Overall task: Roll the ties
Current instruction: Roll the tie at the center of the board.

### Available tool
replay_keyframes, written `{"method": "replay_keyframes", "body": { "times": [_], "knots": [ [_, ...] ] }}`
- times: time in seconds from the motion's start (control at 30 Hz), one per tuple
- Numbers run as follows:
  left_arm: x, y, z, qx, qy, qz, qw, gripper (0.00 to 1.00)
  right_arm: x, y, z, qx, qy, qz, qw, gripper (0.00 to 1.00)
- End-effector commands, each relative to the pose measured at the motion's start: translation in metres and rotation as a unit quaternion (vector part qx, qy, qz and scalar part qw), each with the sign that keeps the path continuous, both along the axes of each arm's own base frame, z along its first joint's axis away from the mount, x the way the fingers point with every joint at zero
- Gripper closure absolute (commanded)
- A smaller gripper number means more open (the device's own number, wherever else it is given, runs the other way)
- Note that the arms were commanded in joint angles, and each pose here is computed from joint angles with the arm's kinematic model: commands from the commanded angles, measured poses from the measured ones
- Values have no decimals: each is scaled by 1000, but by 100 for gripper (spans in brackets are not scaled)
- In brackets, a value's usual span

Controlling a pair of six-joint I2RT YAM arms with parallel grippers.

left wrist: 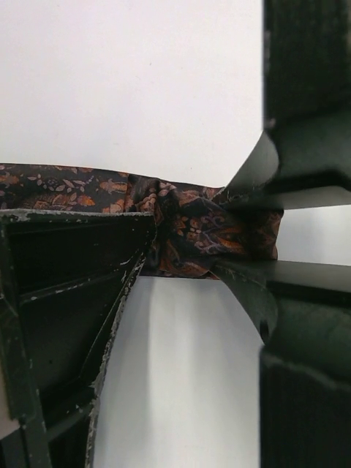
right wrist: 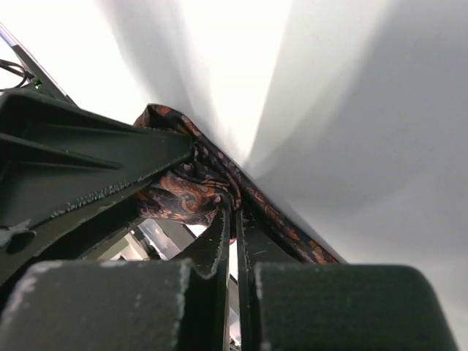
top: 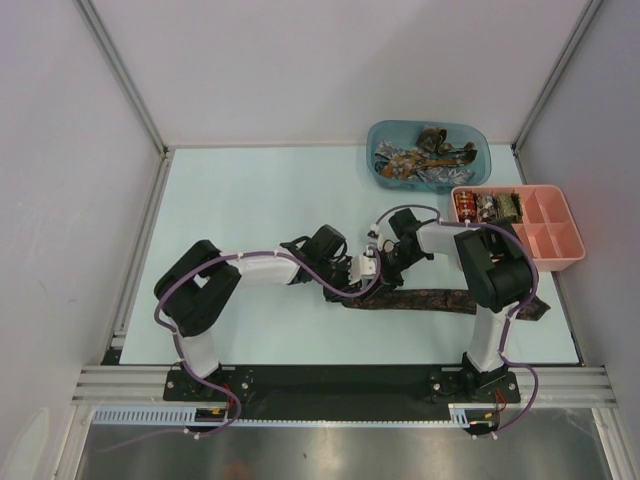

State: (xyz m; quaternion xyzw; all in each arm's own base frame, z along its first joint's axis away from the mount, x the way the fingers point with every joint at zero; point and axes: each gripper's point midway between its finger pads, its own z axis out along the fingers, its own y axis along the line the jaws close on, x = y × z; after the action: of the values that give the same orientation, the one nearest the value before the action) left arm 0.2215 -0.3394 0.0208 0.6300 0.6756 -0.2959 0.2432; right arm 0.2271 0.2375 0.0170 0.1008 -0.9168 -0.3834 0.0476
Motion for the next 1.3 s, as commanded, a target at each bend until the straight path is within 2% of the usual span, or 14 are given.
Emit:
{"method": "replay_keyframes", "body": {
  "times": [0.0,0.07,0.13,0.2,0.23,0.33,0.43,0.5,0.73,0.9,1.1,1.27],
  "knots": [
    [14,8,6,0,-47,32,998,72,19,-8,-9,-33,-46,5,998,100],
    [16,10,13,-1,-60,38,997,81,22,-7,-4,-29,-49,3,998,100],
    [17,13,15,2,-70,41,997,81,26,-7,-2,-30,-56,7,998,100],
    [13,13,19,-3,-74,32,997,67,26,-8,-5,-37,-58,11,998,100],
    [13,13,20,-3,-75,34,997,49,25,-9,-9,-45,-56,15,997,100],
    [7,12,20,1,-47,28,998,38,17,-11,-17,-60,-49,26,997,100],
    [2,12,19,-2,-39,20,999,35,11,-13,-21,-68,-47,35,996,100],
    [-1,12,18,-3,-31,15,999,35,8,-14,-22,-71,-47,38,996,100],
    [3,1,32,-30,-38,11,999,53,0,-9,-19,-59,-39,46,996,100],
    [8,-13,49,-49,-39,7,998,59,-3,-5,-14,-49,-46,53,996,100],
    [0,-36,59,-66,-33,-16,997,59,-7,-8,-26,-56,-31,53,997,100],
    [-2,-49,40,-54,-13,-20,998,57,-7,-8,-25,-49,-31,51,997,100]
  ]
}}
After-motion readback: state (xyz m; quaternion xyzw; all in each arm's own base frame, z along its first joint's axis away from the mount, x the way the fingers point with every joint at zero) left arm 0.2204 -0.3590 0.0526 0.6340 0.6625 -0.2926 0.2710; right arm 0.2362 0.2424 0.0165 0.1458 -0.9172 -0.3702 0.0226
